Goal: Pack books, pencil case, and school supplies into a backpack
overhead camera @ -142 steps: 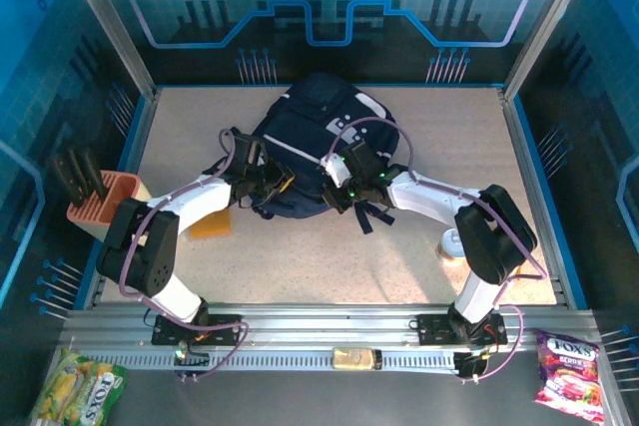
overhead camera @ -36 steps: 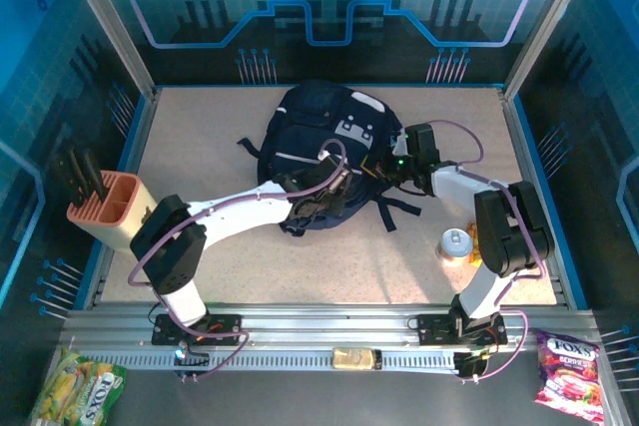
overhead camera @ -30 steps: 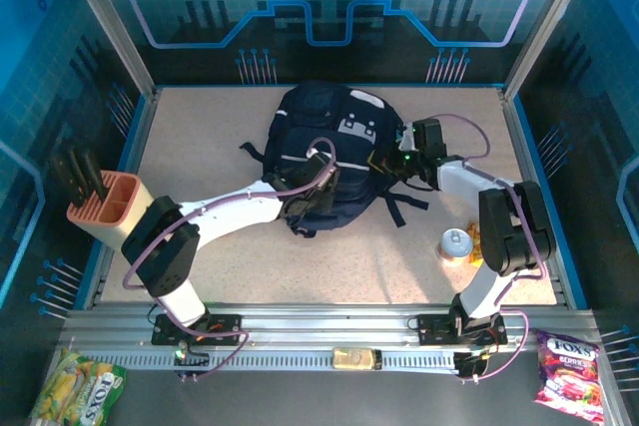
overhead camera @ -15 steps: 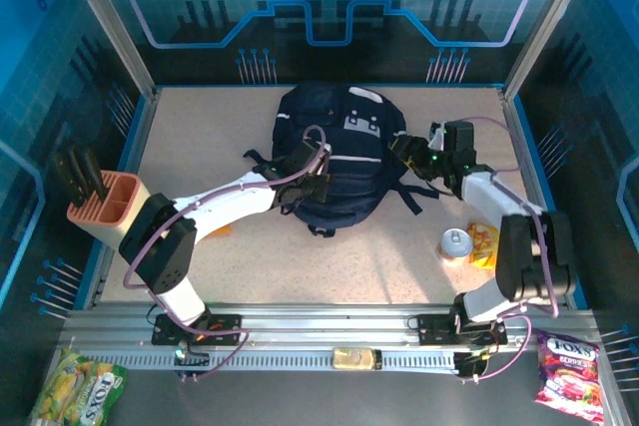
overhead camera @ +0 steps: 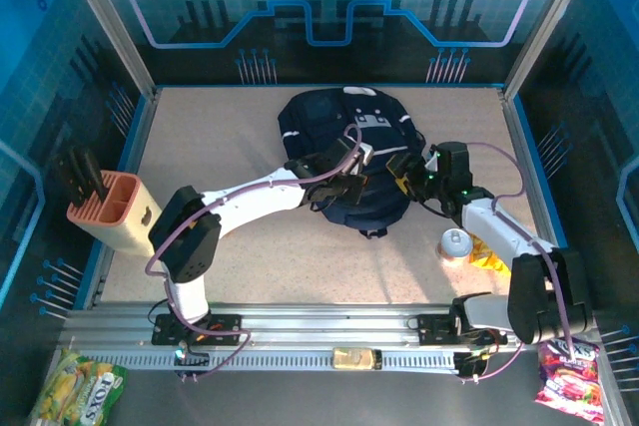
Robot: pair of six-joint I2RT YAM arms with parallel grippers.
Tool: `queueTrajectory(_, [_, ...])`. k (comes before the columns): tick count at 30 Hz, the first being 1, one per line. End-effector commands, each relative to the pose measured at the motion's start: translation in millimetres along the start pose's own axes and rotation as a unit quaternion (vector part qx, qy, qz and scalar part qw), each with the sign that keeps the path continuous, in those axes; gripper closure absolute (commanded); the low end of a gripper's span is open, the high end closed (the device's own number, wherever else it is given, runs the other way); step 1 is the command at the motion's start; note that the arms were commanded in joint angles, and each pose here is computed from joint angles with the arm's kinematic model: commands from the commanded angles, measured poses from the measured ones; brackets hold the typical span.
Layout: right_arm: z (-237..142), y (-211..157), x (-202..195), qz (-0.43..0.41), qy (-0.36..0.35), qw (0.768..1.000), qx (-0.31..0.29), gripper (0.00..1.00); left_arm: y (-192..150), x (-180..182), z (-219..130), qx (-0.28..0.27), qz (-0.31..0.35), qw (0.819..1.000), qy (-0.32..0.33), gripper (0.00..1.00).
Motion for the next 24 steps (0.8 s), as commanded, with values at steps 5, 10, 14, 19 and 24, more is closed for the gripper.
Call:
queueTrajectory(5, [12,0,8,0.008,0.000,1.000,-0.001,0.46,10,-16,-3,-0.011,0.009,1.000,-0.028,1.00])
queueTrajectory(10, [19,2,5,0.007,-0.010,1.000,0.004,0.51,6,-15,-2,-0.004,0.011,1.000,-0.028,1.00])
queueTrajectory(14, [25,8,5,0.000,-0.019,1.000,0.005,0.55,3,-13,-1,0.002,0.018,1.000,-0.023,1.00])
queueTrajectory(19, [31,10,0,-0.007,-0.041,0.999,0.011,0.61,-2,-4,-3,0.007,0.029,1.000,-0.004,1.00])
queueTrajectory(24, [30,14,-12,-0.017,-0.075,0.997,0.004,0.74,-7,8,-11,0.004,0.033,0.999,0.019,1.00])
Point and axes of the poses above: each hand's point on the last joint's axis, 136 mm out from that joint toward the fingers, its own z axis out along the fingers, its own x axis along the line the jaws close on, y = z × x, the point moved 2 cm from there along -z, back along the fingers, and after that the axes turned 11 degrees about -z, right-handed, at the moved point
